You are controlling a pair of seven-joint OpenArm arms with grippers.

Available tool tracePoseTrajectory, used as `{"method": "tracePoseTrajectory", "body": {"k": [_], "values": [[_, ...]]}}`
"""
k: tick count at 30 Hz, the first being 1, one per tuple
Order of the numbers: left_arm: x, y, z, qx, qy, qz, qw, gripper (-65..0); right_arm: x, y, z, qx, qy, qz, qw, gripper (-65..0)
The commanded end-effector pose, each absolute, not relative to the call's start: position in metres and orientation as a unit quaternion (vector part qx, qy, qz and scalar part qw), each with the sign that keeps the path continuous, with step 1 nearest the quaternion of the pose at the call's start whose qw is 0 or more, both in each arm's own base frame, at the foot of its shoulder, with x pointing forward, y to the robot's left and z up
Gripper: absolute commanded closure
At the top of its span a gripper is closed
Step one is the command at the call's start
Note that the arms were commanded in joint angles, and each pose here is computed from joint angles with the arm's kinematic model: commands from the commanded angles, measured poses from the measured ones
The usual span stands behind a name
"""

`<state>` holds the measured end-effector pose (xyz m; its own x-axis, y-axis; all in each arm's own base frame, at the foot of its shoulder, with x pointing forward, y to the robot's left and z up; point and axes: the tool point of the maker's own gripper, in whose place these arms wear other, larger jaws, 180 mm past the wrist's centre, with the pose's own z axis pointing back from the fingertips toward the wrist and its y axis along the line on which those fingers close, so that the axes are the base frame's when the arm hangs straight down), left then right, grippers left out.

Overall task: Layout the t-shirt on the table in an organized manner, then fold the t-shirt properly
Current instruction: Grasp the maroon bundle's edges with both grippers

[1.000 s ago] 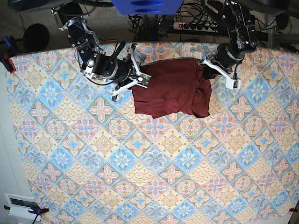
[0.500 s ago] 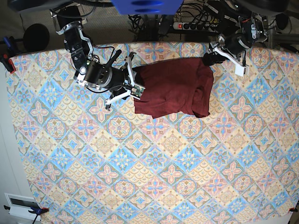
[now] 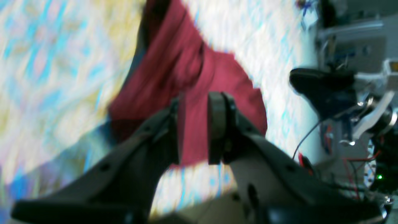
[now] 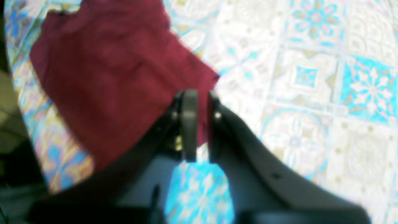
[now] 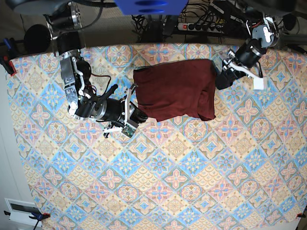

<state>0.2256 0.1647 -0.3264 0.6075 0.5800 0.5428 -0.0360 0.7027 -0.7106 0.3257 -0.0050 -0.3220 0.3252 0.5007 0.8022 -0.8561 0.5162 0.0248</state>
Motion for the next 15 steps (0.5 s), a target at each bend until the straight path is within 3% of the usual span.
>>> {"method": "tracePoseTrajectory", "body": {"k": [1,8,15], "values": [[0.234,0.168,-0.316,-0.334,-0.426,0.183,0.821,-10.5,0.340,0.005,-0.299,0.247,-0.419,0.429,0.761,-0.4],[0.276,0.145,-0.348,-0.296,-0.417,0.201,0.835,-10.9,0.351,0.024,-0.310,0.266,-0.396,0.430,0.766,-0.1],[0.256,0.118,-0.412,-0.268,-0.323,0.181,0.889,-10.7,0.348,0.031,-0.321,0.278,-0.382,0.425,0.772,-0.1]]}}
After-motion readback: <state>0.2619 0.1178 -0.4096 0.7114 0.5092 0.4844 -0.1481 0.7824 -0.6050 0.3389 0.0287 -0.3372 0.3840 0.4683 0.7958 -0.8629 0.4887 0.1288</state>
